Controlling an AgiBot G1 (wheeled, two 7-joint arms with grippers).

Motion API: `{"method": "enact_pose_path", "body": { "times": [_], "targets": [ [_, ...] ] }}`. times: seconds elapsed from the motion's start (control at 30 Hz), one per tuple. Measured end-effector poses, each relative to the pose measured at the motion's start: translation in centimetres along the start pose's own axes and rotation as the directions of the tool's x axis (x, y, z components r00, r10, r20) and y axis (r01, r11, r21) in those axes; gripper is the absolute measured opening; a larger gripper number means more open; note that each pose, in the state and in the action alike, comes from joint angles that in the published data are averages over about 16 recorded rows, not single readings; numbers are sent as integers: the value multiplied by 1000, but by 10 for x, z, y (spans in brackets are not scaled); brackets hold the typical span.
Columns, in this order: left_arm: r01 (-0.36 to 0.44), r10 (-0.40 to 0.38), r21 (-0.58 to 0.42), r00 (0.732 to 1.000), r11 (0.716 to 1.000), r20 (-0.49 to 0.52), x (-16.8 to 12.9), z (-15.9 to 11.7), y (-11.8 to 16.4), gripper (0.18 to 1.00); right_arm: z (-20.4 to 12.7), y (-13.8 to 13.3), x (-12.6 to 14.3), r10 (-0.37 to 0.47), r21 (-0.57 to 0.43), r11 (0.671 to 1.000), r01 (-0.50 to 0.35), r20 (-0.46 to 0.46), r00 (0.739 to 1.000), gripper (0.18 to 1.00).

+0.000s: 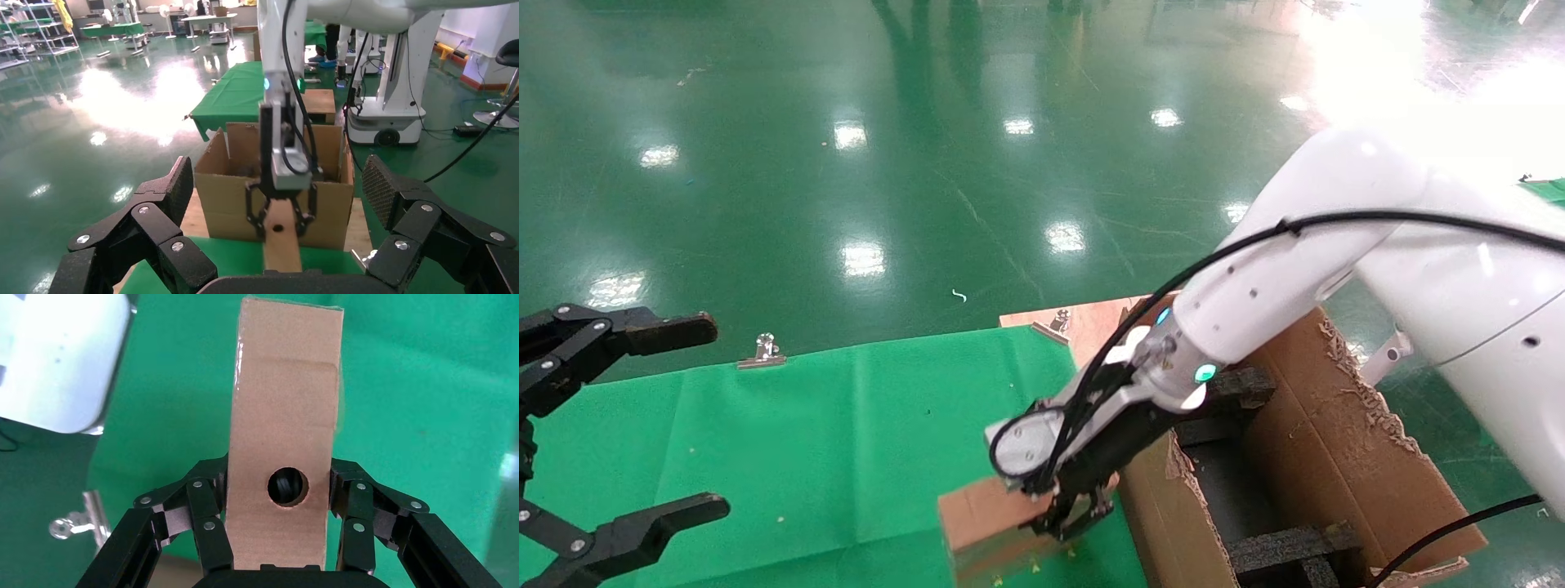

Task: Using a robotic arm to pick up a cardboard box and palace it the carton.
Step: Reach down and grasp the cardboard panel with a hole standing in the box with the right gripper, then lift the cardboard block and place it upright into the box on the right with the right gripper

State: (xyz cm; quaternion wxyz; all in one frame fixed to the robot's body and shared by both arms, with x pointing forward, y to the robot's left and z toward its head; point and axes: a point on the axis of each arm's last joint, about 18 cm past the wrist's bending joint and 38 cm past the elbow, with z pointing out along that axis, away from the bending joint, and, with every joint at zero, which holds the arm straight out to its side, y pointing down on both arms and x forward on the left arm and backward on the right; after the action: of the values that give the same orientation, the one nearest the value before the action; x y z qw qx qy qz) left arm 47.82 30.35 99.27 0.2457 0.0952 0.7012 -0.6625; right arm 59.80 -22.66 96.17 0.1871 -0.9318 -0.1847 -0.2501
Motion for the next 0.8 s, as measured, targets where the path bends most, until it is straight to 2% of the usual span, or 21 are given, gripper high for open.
{"method": "enact_pose_path", "body": {
  "times": [0.13,0.43,0.8],
  "targets": [
    [0,0,0,1000,1000,0,0,0,0,987,-25,-7,13,-18,-3,1000,17,-40,999,424],
    [0,0,0,1000,1000,0,0,0,0,1001,-97,-34,40,-62,18,998,65,-142,988,418],
    [0,0,0,1000,1000,0,0,0,0,1001,-156,-54,50,-82,63,993,97,-218,973,415]
  ]
}}
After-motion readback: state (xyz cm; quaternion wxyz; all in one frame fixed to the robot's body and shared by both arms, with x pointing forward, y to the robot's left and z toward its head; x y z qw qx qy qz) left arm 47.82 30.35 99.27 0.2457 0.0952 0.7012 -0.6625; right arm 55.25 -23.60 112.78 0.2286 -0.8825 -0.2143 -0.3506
